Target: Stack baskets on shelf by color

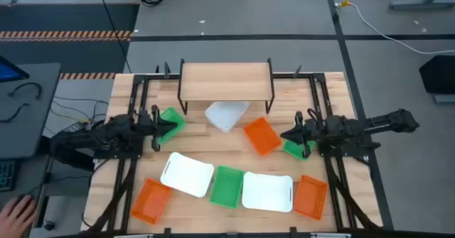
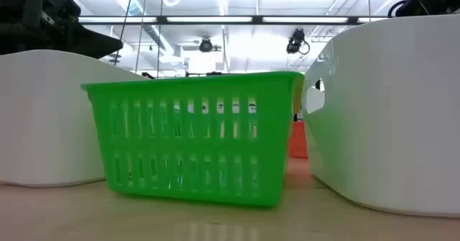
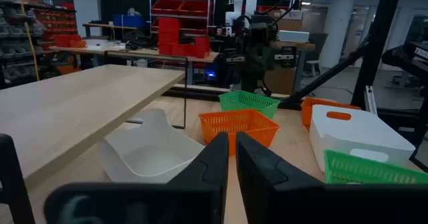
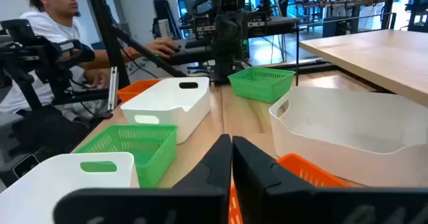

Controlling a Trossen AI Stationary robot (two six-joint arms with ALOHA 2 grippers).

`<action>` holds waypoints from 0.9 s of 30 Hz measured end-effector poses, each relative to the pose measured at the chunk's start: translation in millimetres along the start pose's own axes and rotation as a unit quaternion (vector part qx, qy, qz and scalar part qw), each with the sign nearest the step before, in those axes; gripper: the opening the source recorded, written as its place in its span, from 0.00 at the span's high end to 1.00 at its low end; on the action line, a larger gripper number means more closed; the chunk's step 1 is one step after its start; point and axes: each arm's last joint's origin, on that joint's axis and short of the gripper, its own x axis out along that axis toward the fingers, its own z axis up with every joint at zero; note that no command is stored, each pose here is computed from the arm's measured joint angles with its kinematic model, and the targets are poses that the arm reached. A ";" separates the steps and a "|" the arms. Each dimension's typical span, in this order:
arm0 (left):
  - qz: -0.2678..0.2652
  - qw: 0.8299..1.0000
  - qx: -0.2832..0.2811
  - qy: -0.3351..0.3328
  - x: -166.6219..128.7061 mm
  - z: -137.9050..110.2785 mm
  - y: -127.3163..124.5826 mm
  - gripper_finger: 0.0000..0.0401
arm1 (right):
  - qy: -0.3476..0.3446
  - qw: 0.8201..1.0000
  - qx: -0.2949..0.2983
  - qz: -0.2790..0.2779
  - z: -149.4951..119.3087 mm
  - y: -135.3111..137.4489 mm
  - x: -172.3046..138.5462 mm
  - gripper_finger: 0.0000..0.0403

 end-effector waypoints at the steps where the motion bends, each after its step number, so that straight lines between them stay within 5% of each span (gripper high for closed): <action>1: 0.000 1.000 0.000 0.000 0.0 0.0 0.0 0.91 | 0.000 1.000 0.000 0.000 0.0 0.0 0.0 0.95; 27: 0.000 1.000 0.000 0.000 0.0 -0.1 0.0 0.93 | 0.000 1.000 0.000 0.000 0.0 0.0 0.0 0.95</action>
